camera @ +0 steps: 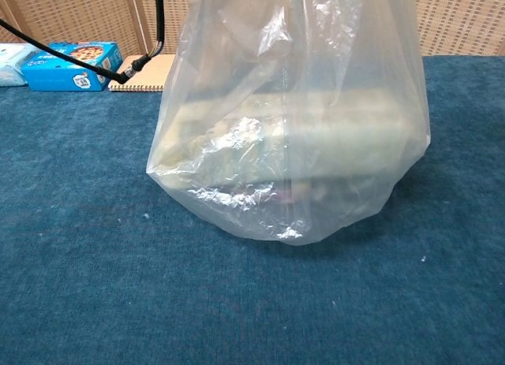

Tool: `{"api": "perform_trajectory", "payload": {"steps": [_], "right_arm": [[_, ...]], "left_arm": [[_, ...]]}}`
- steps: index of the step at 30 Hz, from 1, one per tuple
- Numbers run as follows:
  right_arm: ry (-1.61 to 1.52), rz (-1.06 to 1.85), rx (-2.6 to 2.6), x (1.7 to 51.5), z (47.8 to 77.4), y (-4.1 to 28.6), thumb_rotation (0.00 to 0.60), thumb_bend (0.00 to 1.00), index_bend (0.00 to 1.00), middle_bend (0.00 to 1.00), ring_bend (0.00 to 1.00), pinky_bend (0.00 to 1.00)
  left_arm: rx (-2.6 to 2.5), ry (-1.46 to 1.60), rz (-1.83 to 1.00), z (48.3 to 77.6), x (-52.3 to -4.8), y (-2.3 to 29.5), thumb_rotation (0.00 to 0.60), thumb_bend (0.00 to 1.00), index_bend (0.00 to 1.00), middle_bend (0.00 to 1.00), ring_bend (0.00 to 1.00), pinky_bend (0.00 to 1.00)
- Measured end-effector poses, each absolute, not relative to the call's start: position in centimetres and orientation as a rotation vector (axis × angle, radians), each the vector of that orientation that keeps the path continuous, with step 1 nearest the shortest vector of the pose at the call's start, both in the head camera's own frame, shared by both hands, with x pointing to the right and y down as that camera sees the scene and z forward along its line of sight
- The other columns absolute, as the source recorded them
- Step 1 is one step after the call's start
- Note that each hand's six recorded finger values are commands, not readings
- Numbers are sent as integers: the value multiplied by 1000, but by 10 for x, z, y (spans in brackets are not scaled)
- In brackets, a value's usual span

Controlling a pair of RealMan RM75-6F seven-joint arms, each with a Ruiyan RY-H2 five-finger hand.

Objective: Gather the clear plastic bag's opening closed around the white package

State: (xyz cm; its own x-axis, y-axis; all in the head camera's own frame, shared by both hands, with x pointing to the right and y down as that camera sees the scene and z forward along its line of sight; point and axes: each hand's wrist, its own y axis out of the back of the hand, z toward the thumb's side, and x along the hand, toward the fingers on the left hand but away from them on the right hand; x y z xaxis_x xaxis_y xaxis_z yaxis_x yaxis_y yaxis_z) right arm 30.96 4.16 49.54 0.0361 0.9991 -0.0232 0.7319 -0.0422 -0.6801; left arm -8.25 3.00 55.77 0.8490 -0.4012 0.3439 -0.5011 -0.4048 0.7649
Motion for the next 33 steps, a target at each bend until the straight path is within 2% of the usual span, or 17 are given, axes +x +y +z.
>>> {"api": "perform_trajectory", "payload": {"steps": [8,20,25,29,33], "right_arm": [[-1732,767,-1811,326,502,48,600,115,225,260,174,110],[-1693,821,-1821,341,507,74,600,115,225,260,174,110],[-1691,822,-1821,347,507,80,600,115,224,260,174,110],[-1693,819,-1825,349,507,81,600,115,225,260,174,110],[-1694,815,-1826,350,506,82,600,115,224,260,174,110]], "left_arm": [[1927,-657,51,558,-86,25,0,269,504,475,419,399],[1771,-616,-80,543,-78,19,0,270,505,475,423,456],[1750,-590,-101,538,-75,20,0,268,505,475,456,506],[1776,-593,-69,541,-74,23,0,264,504,475,456,506],[1806,-651,-2,552,-76,25,0,264,504,475,448,455]]}}
